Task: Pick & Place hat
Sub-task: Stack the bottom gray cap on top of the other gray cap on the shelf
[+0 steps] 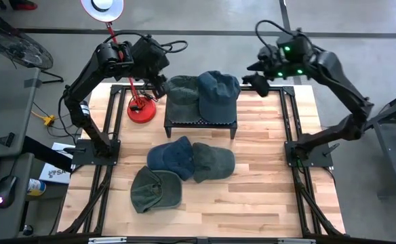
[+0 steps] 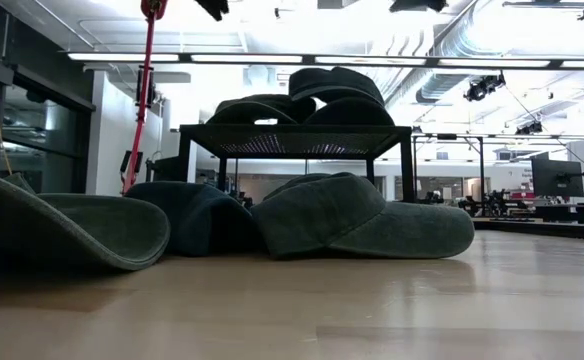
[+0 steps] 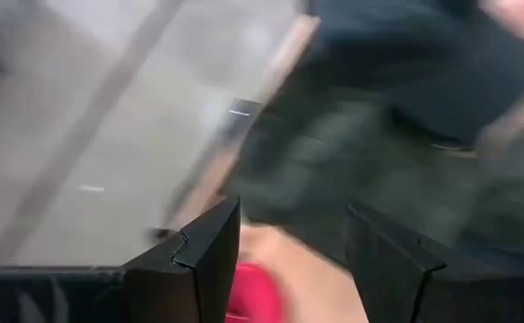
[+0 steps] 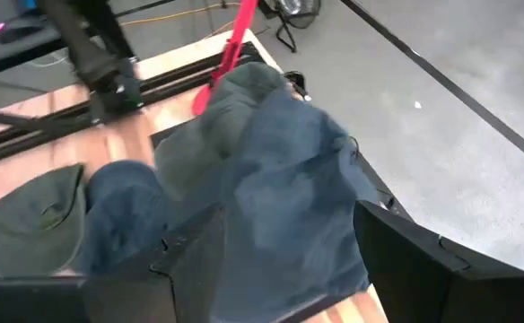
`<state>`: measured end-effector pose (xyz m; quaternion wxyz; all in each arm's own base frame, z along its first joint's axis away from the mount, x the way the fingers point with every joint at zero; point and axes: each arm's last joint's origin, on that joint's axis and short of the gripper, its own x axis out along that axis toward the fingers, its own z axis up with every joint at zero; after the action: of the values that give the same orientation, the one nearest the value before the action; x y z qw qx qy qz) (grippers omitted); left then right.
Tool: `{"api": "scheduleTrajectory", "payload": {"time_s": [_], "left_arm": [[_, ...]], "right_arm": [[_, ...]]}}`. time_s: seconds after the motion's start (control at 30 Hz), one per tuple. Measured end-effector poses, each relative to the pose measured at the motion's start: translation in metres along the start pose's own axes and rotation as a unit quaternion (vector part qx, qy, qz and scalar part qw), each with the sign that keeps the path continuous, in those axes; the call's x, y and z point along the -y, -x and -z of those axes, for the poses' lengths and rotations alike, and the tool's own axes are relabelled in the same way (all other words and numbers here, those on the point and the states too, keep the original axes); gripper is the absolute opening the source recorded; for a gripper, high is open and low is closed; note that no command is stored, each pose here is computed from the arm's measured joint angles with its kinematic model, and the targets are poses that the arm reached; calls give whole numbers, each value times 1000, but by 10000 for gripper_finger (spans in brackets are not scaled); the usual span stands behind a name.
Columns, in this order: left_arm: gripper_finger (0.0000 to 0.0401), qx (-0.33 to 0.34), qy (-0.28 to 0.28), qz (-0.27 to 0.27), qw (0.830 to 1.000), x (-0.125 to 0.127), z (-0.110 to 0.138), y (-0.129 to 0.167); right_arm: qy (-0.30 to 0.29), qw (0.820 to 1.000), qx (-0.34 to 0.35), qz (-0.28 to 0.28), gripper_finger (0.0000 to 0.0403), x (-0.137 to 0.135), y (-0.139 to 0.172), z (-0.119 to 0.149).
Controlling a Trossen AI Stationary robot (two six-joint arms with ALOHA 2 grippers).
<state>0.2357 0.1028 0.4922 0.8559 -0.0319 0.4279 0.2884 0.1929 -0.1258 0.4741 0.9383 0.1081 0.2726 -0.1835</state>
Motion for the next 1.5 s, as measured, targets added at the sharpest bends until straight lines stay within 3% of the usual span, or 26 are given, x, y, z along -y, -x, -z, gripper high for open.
{"api": "scheduleTrajectory", "payload": {"time_s": [0.13, 0.5, 0.93, 1.23, 1.37, 1.5], "left_arm": [[186, 5, 30, 75, 997, 12, 3, 10], [186, -3, 52, 155, 987, 72, 11, 29], [186, -46, -35, 208, 976, 177, 32, 35], [186, -129, -58, 247, 959, 263, 71, 37], [186, -204, -54, 273, 939, 300, 95, 37], [186, -257, -85, 286, 919, 332, 120, 36]], "right_arm": [[12, 1000, 0, -10, 236, -11, 24, 8], [40, 997, -34, -48, 236, -32, 58, 30], [96, 988, -64, -104, 236, -53, 63, 40], [121, 982, -65, -130, 236, -63, 63, 41], [137, 978, -65, -143, 236, -68, 64, 42], [143, 976, -67, -151, 236, -72, 64, 43]]}}
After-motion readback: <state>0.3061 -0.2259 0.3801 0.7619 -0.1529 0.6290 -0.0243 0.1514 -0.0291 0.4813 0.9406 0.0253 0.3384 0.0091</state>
